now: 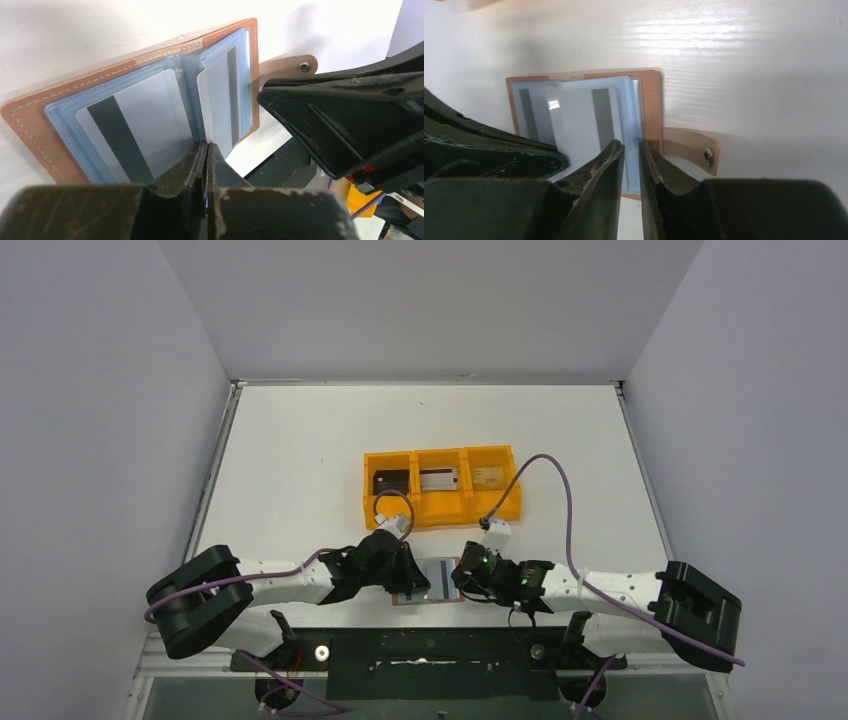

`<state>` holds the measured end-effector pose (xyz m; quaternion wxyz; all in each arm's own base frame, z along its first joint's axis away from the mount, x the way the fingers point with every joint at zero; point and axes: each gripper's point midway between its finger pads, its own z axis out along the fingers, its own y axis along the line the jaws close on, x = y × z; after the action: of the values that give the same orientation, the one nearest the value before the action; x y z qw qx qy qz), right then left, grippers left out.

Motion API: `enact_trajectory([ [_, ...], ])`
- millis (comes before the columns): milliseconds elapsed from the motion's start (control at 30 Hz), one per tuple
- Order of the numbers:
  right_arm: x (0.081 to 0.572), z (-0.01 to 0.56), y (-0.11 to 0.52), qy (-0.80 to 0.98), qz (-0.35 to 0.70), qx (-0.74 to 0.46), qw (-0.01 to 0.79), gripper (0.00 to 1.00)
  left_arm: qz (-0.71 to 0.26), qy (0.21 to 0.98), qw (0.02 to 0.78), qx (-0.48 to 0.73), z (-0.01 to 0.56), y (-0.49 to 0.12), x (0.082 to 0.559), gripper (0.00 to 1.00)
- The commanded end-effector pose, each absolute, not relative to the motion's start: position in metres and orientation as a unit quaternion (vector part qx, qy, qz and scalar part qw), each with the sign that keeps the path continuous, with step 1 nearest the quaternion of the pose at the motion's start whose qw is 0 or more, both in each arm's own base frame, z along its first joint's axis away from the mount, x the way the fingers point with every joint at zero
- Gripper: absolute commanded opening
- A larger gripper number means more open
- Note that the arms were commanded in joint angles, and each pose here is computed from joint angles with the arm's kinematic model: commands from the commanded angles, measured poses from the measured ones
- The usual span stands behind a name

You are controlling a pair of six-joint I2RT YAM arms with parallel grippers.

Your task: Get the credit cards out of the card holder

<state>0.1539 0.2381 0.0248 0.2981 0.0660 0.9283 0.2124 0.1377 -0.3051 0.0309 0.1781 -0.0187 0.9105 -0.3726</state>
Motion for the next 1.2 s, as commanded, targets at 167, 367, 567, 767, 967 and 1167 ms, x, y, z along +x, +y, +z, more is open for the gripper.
enact_trajectory([
  [167,0.175,0.066,0.279,0.908,0.245,0.016,0.34,0.28,-0.384,0.902,0.197,-0.013,0.047,-0.312,0.145,0.0],
  [367,0.174,0.036,0.271,0.932,0.177,0.004,0.315,0.31,-0.384,0.902,0.198,-0.013,0.048,-0.311,0.144,0.0],
  [567,0.168,0.011,0.245,0.948,0.105,0.016,0.3,0.29,-0.383,0.9,0.206,-0.017,0.052,-0.307,0.146,0.0],
  [767,0.165,0.004,0.236,0.951,0.091,0.016,0.296,0.27,-0.383,0.899,0.212,-0.02,0.055,-0.304,0.147,0.0],
  [967,0.164,0.005,0.244,0.949,0.118,0.016,0.293,0.25,-0.398,0.893,0.211,-0.023,0.057,-0.309,0.147,0.08],
  [1167,0.16,0.003,0.253,0.947,0.144,0.017,0.287,0.19,-0.431,0.878,0.205,-0.028,0.064,-0.319,0.147,0.18],
])
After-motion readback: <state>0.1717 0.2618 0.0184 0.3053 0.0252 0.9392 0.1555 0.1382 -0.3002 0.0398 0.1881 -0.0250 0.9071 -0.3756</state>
